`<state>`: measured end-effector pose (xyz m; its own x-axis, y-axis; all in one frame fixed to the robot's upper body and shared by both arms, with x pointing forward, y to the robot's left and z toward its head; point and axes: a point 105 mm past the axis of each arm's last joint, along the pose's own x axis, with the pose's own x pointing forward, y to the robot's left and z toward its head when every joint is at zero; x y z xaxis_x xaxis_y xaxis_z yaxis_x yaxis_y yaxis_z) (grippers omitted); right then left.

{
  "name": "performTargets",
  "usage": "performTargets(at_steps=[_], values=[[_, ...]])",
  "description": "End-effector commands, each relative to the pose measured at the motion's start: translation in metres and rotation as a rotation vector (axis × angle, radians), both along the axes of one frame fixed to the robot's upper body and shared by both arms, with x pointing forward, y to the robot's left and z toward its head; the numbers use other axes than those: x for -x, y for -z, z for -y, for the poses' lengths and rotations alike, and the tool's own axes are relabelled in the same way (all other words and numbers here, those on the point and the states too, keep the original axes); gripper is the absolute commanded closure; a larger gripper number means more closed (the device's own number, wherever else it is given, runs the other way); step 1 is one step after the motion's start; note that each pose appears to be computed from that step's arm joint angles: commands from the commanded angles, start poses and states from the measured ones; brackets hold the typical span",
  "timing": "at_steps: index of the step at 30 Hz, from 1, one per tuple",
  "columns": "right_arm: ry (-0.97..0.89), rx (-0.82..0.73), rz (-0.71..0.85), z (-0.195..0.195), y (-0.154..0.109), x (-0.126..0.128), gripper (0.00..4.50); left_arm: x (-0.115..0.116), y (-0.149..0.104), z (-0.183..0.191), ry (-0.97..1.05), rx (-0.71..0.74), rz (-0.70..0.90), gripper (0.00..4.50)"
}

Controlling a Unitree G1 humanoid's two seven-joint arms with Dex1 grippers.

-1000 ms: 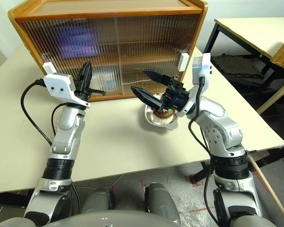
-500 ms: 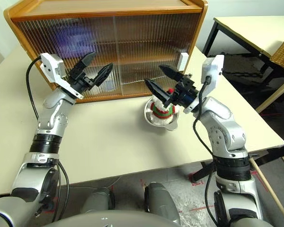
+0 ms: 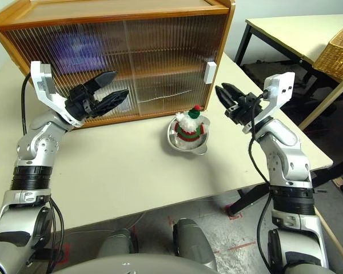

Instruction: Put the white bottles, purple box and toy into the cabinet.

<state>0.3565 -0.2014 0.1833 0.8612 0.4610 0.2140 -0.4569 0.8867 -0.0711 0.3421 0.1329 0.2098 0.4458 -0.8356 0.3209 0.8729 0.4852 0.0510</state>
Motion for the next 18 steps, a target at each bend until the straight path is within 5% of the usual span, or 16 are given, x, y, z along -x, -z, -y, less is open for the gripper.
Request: performTargets(at_steps=[1,18], values=[[0.094,0.032,0.016,0.017,-0.004,-0.013,4.37,0.008,-0.007,-0.004,0.020,-0.017,0.012,0.00],[0.250,0.026,0.000,0.028,-0.006,-0.070,4.48,0.021,-0.006,-0.009,0.005,-0.025,-0.006,0.00]])
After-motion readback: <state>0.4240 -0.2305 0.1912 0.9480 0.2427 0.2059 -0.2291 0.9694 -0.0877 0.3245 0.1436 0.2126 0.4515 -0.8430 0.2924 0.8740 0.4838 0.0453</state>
